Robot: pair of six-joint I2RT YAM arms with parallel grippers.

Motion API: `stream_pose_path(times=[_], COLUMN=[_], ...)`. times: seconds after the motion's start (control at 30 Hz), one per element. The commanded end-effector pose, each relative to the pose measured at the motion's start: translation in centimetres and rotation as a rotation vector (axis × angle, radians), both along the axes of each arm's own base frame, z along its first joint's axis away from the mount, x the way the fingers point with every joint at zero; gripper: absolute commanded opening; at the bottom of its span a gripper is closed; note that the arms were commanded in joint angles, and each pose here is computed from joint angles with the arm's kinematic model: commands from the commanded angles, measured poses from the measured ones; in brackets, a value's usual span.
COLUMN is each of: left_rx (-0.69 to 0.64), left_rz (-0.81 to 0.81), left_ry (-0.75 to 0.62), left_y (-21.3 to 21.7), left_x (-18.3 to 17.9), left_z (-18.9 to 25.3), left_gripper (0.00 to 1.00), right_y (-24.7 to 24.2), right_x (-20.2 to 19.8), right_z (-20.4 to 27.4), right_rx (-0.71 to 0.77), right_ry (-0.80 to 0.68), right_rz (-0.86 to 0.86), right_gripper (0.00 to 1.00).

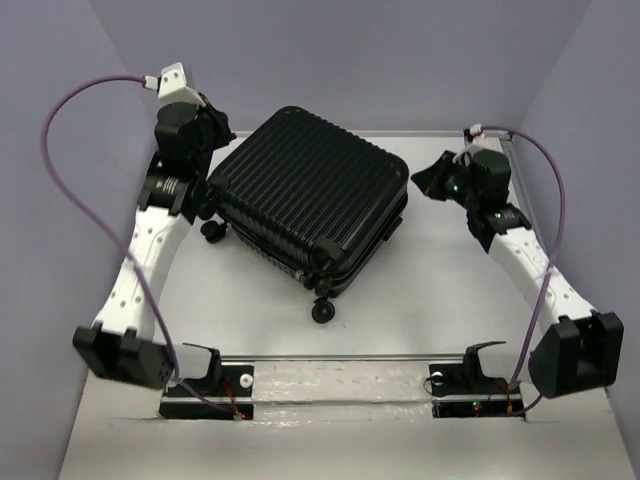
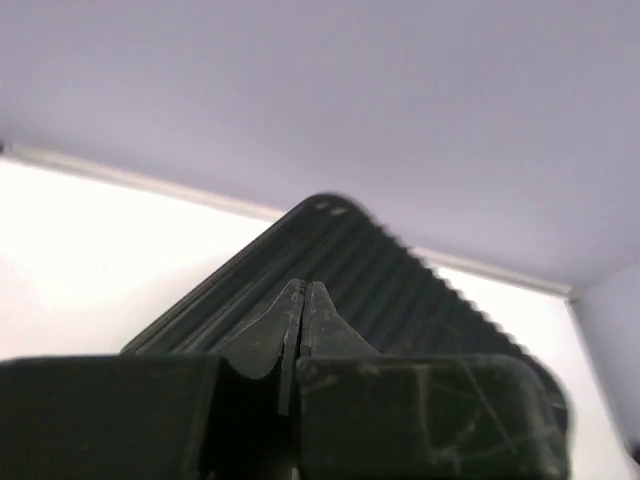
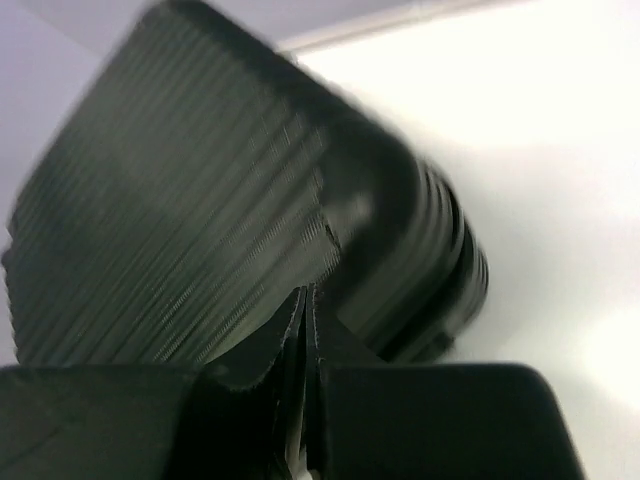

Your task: Pack the luggage

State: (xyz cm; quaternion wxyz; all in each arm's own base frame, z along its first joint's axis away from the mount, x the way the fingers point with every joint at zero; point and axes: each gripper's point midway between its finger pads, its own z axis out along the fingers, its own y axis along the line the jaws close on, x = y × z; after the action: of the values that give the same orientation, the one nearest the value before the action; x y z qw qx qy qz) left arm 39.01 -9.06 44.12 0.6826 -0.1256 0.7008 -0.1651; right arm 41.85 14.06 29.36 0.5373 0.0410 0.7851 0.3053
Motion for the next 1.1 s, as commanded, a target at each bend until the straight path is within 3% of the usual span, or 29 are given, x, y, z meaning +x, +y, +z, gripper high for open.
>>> stream_pose_path(times=[0.0,0.1,0.23,0.27,0.3,0.43,0.57,0.73,0.9,0.97,1.07], left_rx=[-0.011,-0.004,-0.010,0.000,-0.002,-0.033,-0.100,-0.141,-0.217,-0.256,-0.270], left_rz=[0.062,0.087,0.076,0.076,0.067,-0.072,-0.160,-0.231,-0.180,-0.157,-0.132], left_ry=[0.129,0.235,0.351,0.434,0.429,0.557,0.656,0.650,0.681,0.647,0.680], left_y=[4.0,6.6,9.2,9.8,10.3,8.3,5.7,3.1,2.8,2.8,2.8], left_x=[6.9,11.1,16.2,18.3,19.1,22.2,21.2,19.2,13.3,11.6,7.1], left_z=[-4.9,-8.0,-11.5,-15.3,-13.9,-20.7,-27.1,-29.3,-31.8,-30.1,-31.2], left_gripper=[0.06,0.06,0.06,0.06,0.06,0.06,0.06,0.06,0.06,0.06,0.06], right_y=[0.5,1.5,2.4,3.0,3.7,4.0,4.8,5.8,8.0,9.3,11.8], right_x=[-4.6,-8.4,-10.1,-10.5,-10.8,-9.8,-7.1,-3.9,-0.4,1.8,4.6], right_z=[-5.4,-11.0,-13.0,-13.2,-13.8,-14.2,-13.5,-12.5,-12.8,-10.8,-11.3], right_rx=[0.044,0.035,0.032,0.029,0.019,-0.006,-0.013,-0.017,-0.011,0.014,0.065], right_ry=[0.059,0.165,0.206,0.213,0.230,0.235,0.226,0.206,0.212,0.171,0.203], right_rz=[-0.014,0.034,0.075,0.096,0.122,0.113,0.113,0.115,0.176,0.203,0.277], right_gripper=[0.07,0.07,0.07,0.07,0.07,0.07,0.07,0.07,0.07,0.07,0.07])
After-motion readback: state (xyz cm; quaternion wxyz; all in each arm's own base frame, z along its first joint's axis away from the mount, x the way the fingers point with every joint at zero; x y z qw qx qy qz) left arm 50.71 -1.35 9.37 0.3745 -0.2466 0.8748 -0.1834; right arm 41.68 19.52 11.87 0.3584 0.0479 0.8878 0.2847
